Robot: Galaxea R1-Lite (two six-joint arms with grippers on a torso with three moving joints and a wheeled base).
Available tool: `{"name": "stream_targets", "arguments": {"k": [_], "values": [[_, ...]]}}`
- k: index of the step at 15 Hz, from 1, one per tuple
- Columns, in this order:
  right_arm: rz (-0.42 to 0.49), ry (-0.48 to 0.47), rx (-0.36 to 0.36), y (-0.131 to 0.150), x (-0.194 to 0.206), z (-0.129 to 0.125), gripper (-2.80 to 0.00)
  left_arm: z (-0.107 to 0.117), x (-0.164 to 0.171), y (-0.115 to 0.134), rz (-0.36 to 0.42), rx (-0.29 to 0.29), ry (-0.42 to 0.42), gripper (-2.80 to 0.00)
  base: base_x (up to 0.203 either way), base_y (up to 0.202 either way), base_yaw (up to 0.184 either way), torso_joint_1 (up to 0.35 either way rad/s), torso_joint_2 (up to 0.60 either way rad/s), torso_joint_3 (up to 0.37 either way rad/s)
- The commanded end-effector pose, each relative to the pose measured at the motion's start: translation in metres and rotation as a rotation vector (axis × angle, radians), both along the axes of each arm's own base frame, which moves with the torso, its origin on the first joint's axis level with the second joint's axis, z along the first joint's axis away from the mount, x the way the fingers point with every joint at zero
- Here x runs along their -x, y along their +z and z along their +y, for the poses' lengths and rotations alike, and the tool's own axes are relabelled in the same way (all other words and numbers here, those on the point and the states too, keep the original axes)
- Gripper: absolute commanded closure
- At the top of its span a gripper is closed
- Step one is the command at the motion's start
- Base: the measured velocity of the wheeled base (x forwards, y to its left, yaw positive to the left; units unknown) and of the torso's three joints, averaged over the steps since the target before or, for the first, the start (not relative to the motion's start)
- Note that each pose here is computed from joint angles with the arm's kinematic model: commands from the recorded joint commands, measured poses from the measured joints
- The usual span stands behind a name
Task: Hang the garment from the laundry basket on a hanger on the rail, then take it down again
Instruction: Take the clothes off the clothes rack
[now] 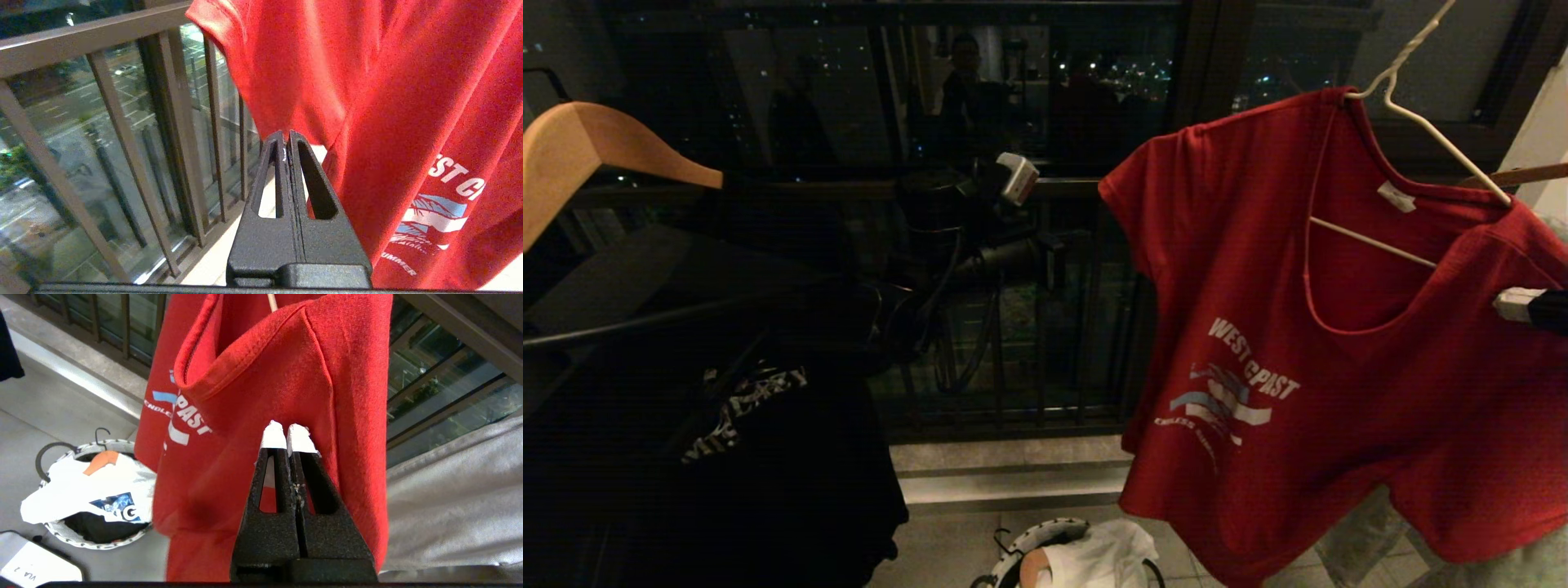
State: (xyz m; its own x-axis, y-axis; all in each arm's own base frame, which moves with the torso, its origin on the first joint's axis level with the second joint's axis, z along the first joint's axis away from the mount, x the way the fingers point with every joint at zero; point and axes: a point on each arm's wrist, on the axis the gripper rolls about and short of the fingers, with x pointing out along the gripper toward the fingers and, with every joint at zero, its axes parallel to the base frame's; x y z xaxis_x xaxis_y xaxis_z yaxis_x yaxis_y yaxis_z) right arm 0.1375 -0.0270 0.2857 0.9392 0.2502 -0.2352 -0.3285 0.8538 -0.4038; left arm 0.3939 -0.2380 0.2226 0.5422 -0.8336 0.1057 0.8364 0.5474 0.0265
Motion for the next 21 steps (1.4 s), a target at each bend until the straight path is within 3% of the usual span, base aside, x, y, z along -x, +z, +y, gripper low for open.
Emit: {"name": "stream_targets", "arguments": {"k": [1, 4, 8, 21], "values": [[0.006, -0.001, 0.000, -0.001, -0.002, -0.001, 0.00, 0.000, 0.000, 0.002, -0.006, 0.004, 0.002, 0.00, 0.000, 0.000, 0.000, 0.000, 0.00, 0.000], [0.010, -0.012, -0.009, 0.000, -0.006, -0.003, 0.00, -0.002, 0.001, 0.002, -0.020, -0.005, 0.062, 0.00, 0.000, 0.000, 0.000, 0.000, 0.00, 0.000], [-0.039, -0.061, -0.051, 0.005, -0.015, -0.008, 0.00, -0.002, 0.001, 0.001, -0.010, -0.022, 0.065, 0.00, 0.000, 0.000, 0.000, 0.000, 0.00, 0.000], [-0.025, -0.136, -0.073, 0.007, -0.032, -0.018, 0.00, 0.003, 0.009, 0.010, 0.011, -0.049, 0.065, 0.00, 0.000, 0.000, 0.000, 0.000, 0.00, 0.000]]}}
